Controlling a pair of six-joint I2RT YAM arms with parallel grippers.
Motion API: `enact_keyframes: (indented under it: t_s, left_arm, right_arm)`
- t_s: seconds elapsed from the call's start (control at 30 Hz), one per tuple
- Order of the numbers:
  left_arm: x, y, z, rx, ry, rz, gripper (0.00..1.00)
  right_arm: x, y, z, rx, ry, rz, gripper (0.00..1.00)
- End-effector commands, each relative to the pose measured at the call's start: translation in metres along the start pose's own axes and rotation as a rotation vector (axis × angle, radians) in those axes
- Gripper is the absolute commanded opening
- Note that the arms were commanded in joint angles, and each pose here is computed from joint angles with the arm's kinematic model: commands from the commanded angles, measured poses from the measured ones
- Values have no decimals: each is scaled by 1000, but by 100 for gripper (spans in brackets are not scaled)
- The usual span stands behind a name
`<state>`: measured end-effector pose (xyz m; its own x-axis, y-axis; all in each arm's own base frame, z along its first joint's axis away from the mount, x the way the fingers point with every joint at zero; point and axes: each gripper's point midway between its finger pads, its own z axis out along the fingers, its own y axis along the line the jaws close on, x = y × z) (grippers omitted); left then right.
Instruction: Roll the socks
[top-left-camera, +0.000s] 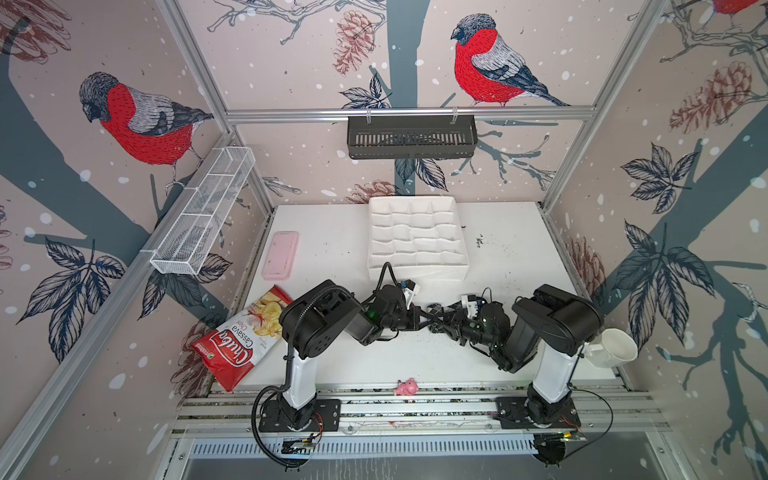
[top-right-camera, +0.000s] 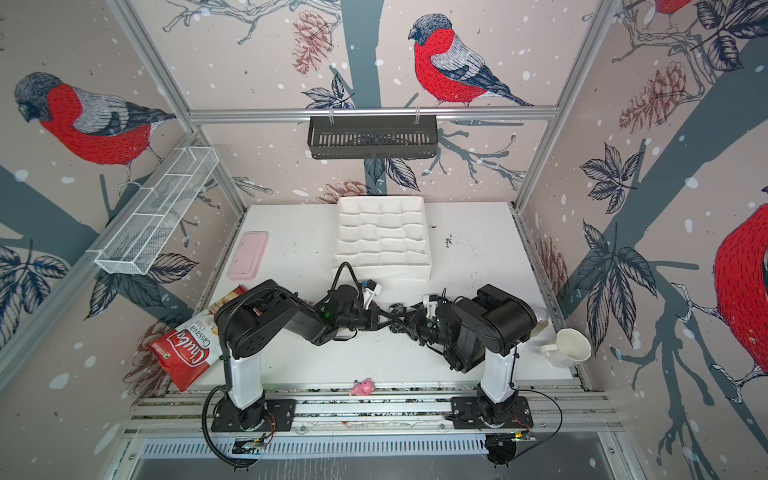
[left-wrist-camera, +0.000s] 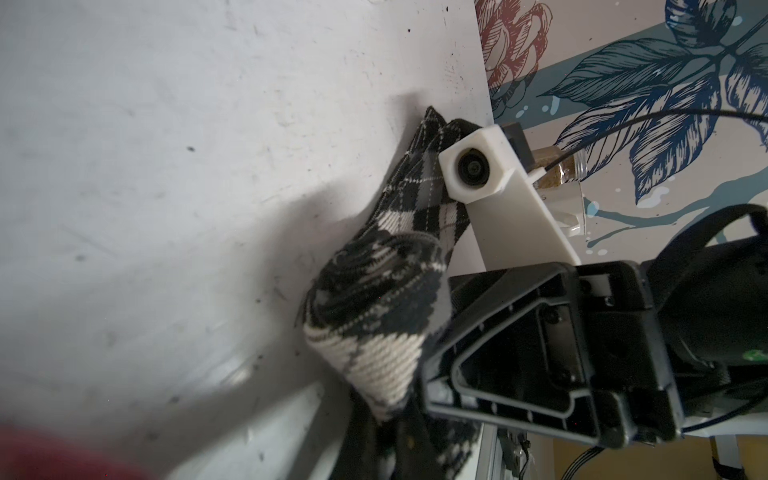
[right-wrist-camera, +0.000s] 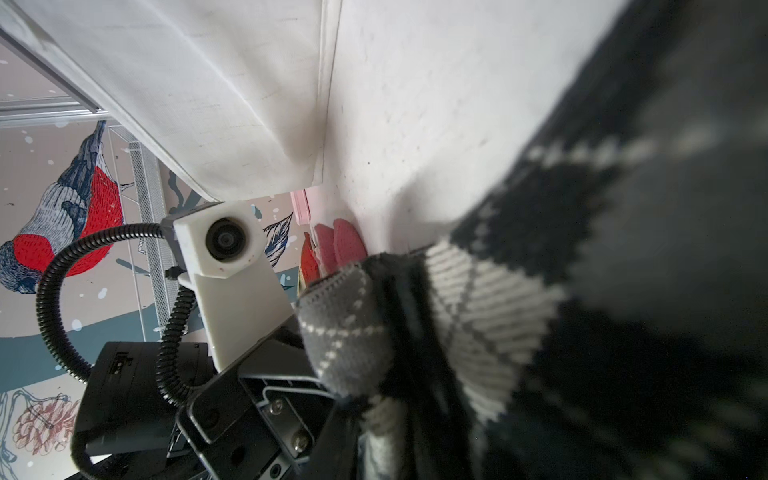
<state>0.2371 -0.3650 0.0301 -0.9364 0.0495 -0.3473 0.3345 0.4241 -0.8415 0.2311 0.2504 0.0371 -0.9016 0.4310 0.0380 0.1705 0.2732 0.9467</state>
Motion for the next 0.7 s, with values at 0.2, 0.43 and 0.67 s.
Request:
enact_keyframes:
  t_s: [0.2, 0.43, 0.67]
  left_arm:
    - [25, 29, -14, -183, 159, 43, 0]
    - [23, 39, -24, -312, 237, 108, 0]
    - [12, 44, -42, -477, 293, 189, 0]
  right_arm:
    - [1, -15, -15, 262, 118, -235, 41]
    - [-29, 1, -41, 454, 54, -441, 44]
    - [-55, -18, -61, 621, 3, -506, 28]
